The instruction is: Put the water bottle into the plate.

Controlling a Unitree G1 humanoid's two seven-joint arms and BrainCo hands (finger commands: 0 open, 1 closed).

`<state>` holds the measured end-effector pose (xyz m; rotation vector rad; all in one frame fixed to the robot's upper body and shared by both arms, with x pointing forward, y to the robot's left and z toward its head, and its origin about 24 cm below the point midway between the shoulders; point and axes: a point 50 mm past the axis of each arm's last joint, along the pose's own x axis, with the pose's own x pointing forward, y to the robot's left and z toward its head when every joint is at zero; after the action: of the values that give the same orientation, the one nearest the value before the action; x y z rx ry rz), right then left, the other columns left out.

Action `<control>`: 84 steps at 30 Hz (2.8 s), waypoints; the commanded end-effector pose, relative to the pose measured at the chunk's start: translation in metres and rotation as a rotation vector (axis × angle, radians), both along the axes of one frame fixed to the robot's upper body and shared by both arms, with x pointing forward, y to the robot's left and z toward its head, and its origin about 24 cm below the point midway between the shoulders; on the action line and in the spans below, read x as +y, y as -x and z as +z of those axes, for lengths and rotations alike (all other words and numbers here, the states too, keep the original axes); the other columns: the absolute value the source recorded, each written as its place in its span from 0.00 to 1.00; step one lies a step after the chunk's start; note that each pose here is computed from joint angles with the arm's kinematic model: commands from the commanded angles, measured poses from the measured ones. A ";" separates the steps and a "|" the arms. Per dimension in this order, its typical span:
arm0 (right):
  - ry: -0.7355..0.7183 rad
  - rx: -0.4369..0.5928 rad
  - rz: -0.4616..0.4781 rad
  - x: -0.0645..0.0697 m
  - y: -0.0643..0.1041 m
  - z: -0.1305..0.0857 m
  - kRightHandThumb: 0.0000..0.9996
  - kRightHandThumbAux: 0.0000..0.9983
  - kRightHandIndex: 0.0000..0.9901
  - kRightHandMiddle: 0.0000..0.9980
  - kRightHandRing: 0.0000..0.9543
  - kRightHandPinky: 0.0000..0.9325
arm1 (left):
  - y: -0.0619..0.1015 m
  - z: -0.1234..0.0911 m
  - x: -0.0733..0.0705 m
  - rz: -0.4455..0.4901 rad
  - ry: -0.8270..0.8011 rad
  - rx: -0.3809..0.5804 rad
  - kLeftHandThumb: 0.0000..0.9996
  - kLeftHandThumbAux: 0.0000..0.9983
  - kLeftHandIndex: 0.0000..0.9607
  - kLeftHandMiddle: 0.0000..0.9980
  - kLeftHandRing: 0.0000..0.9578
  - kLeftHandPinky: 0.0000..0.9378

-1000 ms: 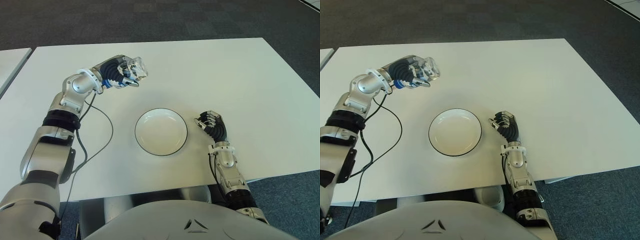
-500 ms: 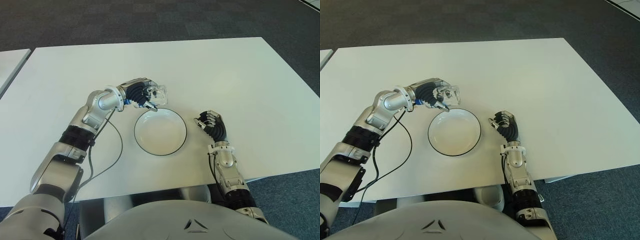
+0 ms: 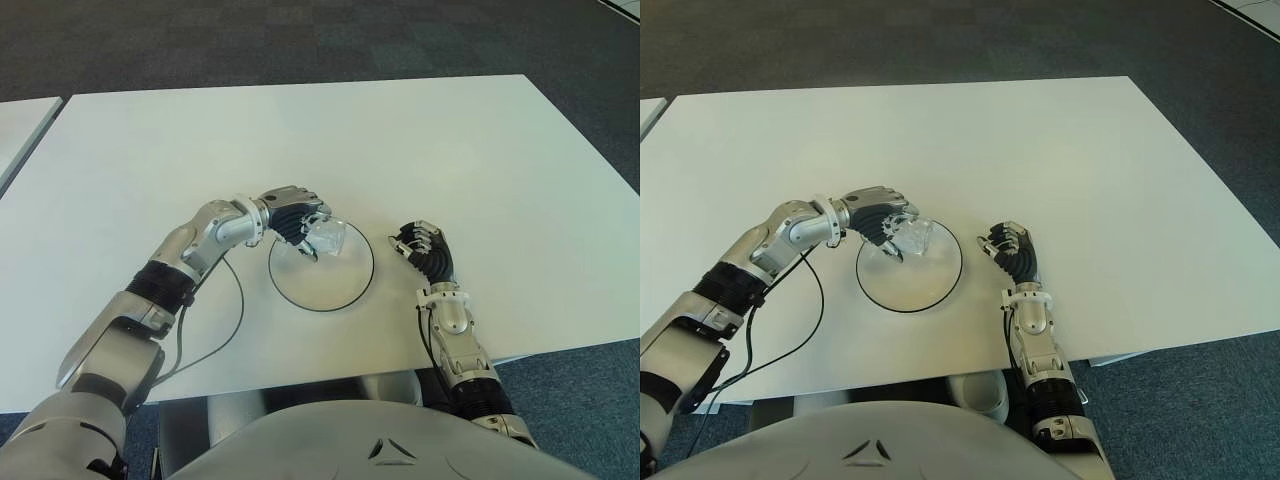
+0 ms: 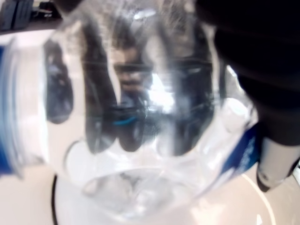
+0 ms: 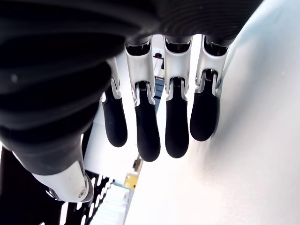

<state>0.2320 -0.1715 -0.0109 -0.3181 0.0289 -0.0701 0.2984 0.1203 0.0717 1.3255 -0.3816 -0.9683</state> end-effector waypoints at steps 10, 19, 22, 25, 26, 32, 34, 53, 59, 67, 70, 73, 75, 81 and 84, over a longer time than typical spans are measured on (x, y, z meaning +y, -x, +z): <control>-0.004 0.046 -0.005 -0.003 0.004 -0.007 0.71 0.73 0.43 0.52 0.53 0.54 | 0.014 -0.030 -0.002 -0.140 -0.082 -0.207 0.75 0.70 0.46 0.88 0.92 0.94; 0.000 0.036 -0.009 -0.003 0.004 -0.006 0.71 0.73 0.43 0.53 0.53 0.54 | 0.016 -0.046 0.000 -0.241 -0.149 -0.417 0.74 0.70 0.46 0.87 0.91 0.93; 0.000 0.038 -0.009 -0.003 0.004 -0.006 0.71 0.73 0.43 0.52 0.53 0.54 | 0.016 -0.051 0.002 -0.253 -0.158 -0.450 0.74 0.70 0.46 0.87 0.90 0.91; -0.002 0.041 -0.009 -0.003 0.004 -0.007 0.71 0.73 0.43 0.52 0.53 0.54 | 0.018 -0.060 0.005 -0.257 -0.183 -0.458 0.78 0.69 0.46 0.71 0.82 0.81; -0.002 0.039 -0.008 -0.003 0.004 -0.007 0.71 0.73 0.43 0.52 0.53 0.54 | 0.018 -0.062 0.006 -0.257 -0.189 -0.457 0.79 0.68 0.46 0.66 0.80 0.79; 0.000 0.033 -0.002 -0.002 0.003 -0.006 0.71 0.73 0.43 0.52 0.53 0.55 | 0.019 -0.067 0.007 -0.271 -0.181 -0.462 0.83 0.67 0.41 0.58 0.68 0.67; 0.000 0.033 0.000 -0.002 0.003 -0.006 0.71 0.73 0.43 0.52 0.53 0.55 | 0.020 -0.068 0.007 -0.276 -0.179 -0.464 0.83 0.67 0.40 0.57 0.65 0.63; -0.014 0.041 0.004 -0.002 0.003 -0.007 0.71 0.73 0.43 0.52 0.53 0.54 | 0.021 -0.071 0.005 -0.295 -0.311 -0.308 0.11 0.56 0.00 0.00 0.00 0.00; -0.009 0.037 0.006 -0.002 0.002 -0.006 0.71 0.73 0.43 0.52 0.53 0.54 | 0.024 -0.071 0.007 -0.276 -0.252 -0.323 0.10 0.54 0.00 0.00 0.00 0.00; 0.002 0.042 -0.001 -0.002 0.002 -0.007 0.71 0.73 0.43 0.52 0.53 0.53 | 0.027 -0.073 0.007 -0.277 -0.223 -0.330 0.12 0.42 0.00 0.00 0.00 0.00; -0.001 0.043 -0.002 -0.002 0.002 -0.007 0.71 0.73 0.43 0.52 0.53 0.53 | 0.027 -0.073 0.006 -0.279 -0.220 -0.320 0.13 0.38 0.00 0.00 0.00 0.00; -0.003 0.042 -0.002 -0.002 0.002 -0.007 0.71 0.73 0.43 0.52 0.53 0.53 | 0.027 -0.073 0.006 -0.279 -0.217 -0.315 0.13 0.36 0.00 0.00 0.00 0.00; -0.005 0.041 -0.002 -0.002 0.002 -0.007 0.71 0.73 0.43 0.52 0.53 0.54 | 0.027 -0.073 0.005 -0.281 -0.212 -0.312 0.13 0.33 0.00 0.00 0.00 0.00; -0.004 0.044 -0.003 -0.001 0.003 -0.007 0.71 0.73 0.43 0.52 0.53 0.55 | 0.027 -0.073 0.005 -0.288 -0.188 -0.313 0.15 0.29 0.00 0.00 0.00 0.00; -0.002 0.047 -0.004 -0.002 0.003 -0.007 0.71 0.73 0.43 0.52 0.54 0.55 | 0.027 -0.073 0.005 -0.290 -0.181 -0.315 0.16 0.27 0.00 0.00 0.00 0.00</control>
<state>0.2323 -0.1733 -0.0117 -0.3144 0.0369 -0.0666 0.2843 0.1196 0.0183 1.6182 -0.8183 -0.9523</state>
